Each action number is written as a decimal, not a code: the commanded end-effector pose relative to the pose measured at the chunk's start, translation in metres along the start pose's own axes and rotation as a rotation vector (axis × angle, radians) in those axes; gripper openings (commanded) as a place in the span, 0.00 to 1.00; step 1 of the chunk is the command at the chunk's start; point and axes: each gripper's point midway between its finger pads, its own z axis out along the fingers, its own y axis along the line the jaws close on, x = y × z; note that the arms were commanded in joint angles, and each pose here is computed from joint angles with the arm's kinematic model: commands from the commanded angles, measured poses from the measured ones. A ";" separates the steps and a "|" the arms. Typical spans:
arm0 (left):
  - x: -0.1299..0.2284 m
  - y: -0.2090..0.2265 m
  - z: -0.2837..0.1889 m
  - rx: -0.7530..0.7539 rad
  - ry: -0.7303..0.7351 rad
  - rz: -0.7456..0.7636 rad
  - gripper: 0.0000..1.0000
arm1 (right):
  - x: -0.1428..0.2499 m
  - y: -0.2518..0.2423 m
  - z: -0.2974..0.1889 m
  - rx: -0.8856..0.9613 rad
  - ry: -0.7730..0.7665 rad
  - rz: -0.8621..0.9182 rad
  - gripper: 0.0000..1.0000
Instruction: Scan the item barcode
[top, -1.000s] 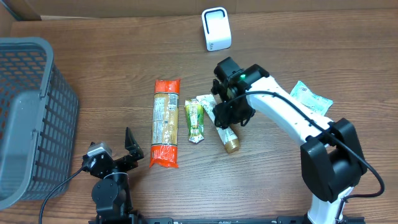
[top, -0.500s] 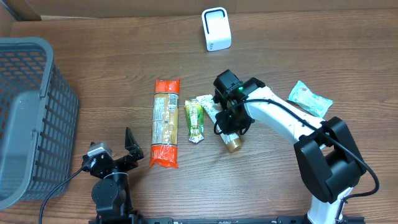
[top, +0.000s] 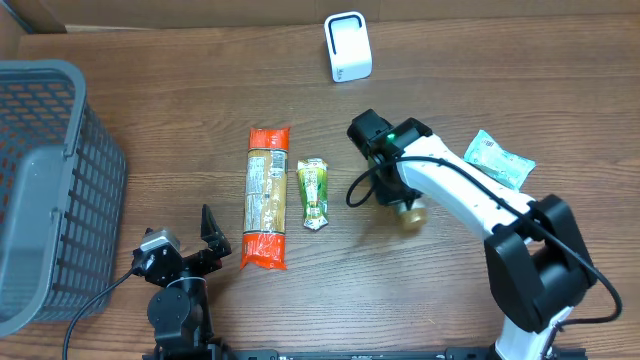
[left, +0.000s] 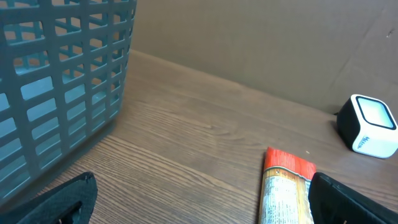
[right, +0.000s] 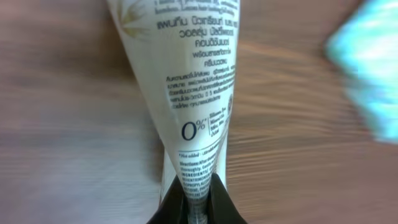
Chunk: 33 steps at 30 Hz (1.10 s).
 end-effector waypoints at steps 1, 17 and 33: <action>-0.002 0.001 -0.001 -0.006 -0.011 0.016 1.00 | -0.032 -0.033 -0.030 0.181 -0.206 0.144 0.04; -0.002 0.001 -0.001 -0.006 -0.011 0.016 0.99 | 0.013 0.104 -0.004 -0.153 -0.053 -0.107 0.66; -0.002 0.001 -0.001 -0.006 -0.011 0.016 1.00 | -0.039 0.015 -0.092 -0.342 -0.179 0.158 0.69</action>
